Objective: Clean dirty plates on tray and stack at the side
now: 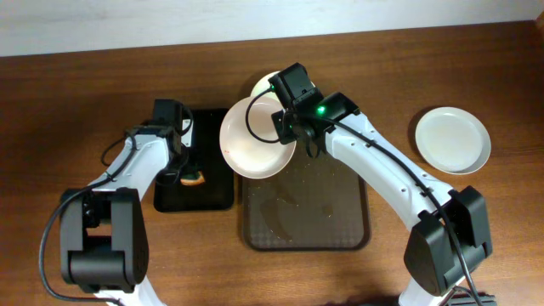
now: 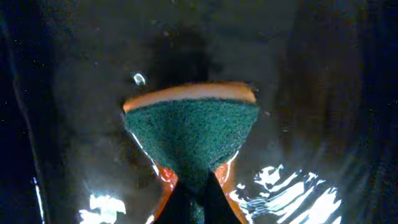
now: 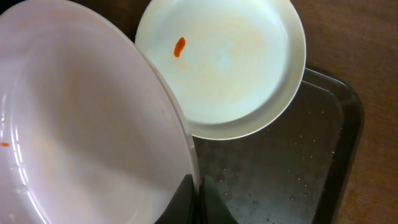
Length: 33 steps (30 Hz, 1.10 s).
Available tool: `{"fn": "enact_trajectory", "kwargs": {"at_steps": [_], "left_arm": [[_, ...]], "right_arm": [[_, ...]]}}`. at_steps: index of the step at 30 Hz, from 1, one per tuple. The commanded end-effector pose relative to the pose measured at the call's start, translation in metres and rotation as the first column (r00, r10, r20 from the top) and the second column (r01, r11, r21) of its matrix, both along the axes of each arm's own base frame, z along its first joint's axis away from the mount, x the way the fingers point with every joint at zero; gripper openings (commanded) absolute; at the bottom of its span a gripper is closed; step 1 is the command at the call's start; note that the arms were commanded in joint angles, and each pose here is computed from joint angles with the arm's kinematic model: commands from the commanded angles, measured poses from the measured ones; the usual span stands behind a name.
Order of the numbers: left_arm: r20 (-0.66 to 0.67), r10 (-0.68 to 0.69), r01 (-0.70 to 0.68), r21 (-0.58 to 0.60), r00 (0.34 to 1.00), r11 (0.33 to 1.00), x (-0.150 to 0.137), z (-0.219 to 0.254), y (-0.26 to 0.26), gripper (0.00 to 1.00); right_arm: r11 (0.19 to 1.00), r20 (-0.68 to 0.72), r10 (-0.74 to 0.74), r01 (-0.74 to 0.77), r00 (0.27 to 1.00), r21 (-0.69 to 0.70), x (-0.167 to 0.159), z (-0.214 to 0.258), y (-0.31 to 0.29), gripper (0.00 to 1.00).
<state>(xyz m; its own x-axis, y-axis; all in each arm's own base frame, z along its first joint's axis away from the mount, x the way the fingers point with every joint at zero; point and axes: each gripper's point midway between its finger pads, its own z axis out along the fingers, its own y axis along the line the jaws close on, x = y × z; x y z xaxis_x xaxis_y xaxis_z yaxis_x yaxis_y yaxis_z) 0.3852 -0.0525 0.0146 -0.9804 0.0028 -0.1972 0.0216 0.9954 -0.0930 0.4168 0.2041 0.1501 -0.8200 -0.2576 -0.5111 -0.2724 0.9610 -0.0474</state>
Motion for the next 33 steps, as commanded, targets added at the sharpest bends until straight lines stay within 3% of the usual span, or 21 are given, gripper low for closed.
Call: {"fn": "enact_trajectory", "kwargs": {"at_steps": [1, 5, 8, 13, 24, 31, 33], "left_arm": [[0.096, 0.020, -0.014, -0.057, 0.995, 0.998, 0.009, 0.047, -0.005, 0.00], [0.070, 0.005, 0.002, -0.101, 0.998, 0.995, -0.002, 0.055, -0.014, 0.00], [0.085, -0.024, 0.043, -0.226, 0.996, 0.973, -0.003, 0.066, -0.036, 0.00], [0.079, -0.081, 0.104, -0.348, 0.994, 0.932, -0.010, 0.074, -0.067, 0.00], [0.018, -0.117, 0.113, -0.435, 0.993, 0.893, -0.046, 0.078, -0.184, 0.00], [-0.160, -0.064, -0.008, -0.413, 0.985, 0.911, -0.060, 0.023, -0.200, 0.00], [-0.213, -0.091, -0.016, -0.454, 0.973, 0.891, -0.065, 0.008, -0.210, 0.00]], "right_arm": [[0.994, 0.022, -0.058, 0.060, 0.998, -0.096, 0.005, -0.002, -0.021, 0.04], [0.979, -0.077, -0.088, 0.071, 0.993, -0.193, -0.019, -0.013, -0.043, 0.04], [0.966, -0.167, -0.159, 0.119, 0.973, -0.230, -0.039, -0.023, -0.061, 0.04], [0.956, -0.263, -0.250, 0.195, 0.932, -0.217, -0.057, -0.046, -0.079, 0.04], [0.954, -0.262, -0.264, 0.210, 0.928, -0.215, -0.057, -0.053, -0.081, 0.04], [0.954, -0.260, -0.263, 0.211, 0.929, -0.213, -0.057, -0.053, -0.081, 0.04], [0.954, -0.260, -0.264, 0.211, 0.929, -0.213, -0.056, -0.053, -0.081, 0.04]]}}
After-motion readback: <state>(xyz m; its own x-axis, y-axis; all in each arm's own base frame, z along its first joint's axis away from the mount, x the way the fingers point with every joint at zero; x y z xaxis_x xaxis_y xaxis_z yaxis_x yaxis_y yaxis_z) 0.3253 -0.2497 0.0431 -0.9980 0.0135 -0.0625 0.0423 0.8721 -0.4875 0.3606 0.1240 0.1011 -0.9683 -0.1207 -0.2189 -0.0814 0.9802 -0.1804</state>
